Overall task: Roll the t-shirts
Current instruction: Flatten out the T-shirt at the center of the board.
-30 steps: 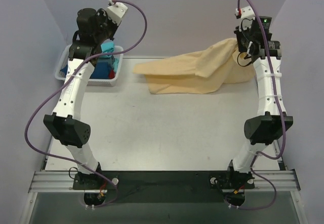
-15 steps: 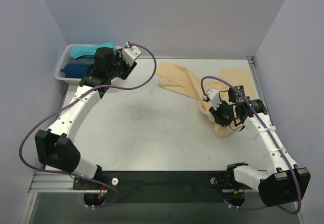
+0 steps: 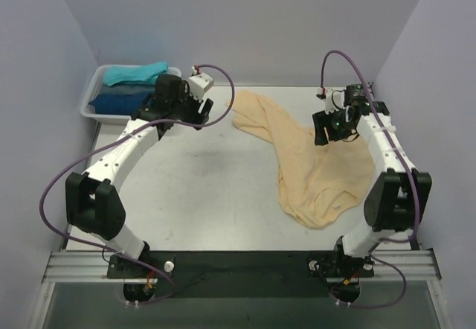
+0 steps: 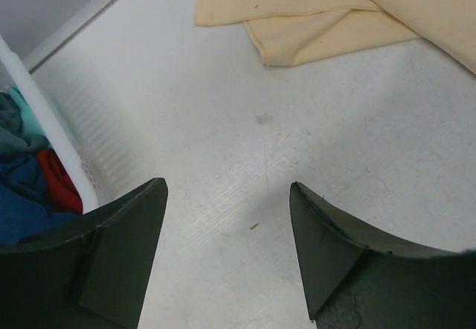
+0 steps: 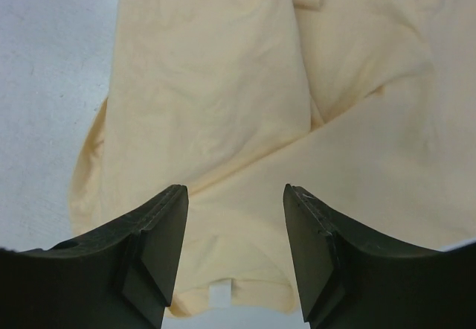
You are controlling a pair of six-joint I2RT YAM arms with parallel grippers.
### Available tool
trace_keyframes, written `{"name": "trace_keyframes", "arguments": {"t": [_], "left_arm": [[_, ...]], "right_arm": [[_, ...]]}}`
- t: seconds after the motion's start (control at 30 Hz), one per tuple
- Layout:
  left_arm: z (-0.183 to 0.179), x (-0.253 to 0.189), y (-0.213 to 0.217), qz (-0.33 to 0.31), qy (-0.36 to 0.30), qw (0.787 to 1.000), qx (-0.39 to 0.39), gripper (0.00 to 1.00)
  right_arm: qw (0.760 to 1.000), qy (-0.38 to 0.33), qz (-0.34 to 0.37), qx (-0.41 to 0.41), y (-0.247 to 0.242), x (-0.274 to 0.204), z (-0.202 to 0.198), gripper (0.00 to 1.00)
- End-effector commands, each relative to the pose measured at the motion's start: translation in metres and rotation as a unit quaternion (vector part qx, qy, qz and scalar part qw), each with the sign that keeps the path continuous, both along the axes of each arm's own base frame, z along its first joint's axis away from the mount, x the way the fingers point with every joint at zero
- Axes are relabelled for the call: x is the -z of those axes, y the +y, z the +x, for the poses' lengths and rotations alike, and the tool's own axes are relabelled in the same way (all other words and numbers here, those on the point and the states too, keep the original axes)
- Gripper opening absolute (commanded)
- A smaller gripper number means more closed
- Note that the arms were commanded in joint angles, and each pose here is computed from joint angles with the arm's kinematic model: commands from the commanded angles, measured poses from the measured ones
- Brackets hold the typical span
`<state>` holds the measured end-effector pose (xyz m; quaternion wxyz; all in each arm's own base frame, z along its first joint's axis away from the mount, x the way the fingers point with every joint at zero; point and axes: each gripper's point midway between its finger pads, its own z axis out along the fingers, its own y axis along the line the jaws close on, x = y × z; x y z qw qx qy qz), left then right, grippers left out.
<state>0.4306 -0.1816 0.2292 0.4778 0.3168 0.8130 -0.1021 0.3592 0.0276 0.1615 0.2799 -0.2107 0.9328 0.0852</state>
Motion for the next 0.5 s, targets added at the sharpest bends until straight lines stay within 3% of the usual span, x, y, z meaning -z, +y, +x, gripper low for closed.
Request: {"name": "trace_keyframes", "arguments": {"t": [0.0,0.3,0.47], "left_arm": [[-0.004,0.004,0.001,-0.035,0.041,0.998,-0.027,0.76],[-0.021,0.028,0.035,-0.052,0.109,0.990,-0.076,0.76],[-0.024,0.029,0.044,-0.043,0.116,0.989,-0.082,0.76]], "right_arm": [[0.999,0.051,-0.008,-0.001,0.019,0.044,0.020,0.55],[0.994,0.061,-0.069,-0.067,0.059,0.095,0.089,0.55],[0.960,0.116,-0.136,-0.215,0.103,0.127,0.056,0.52]]}}
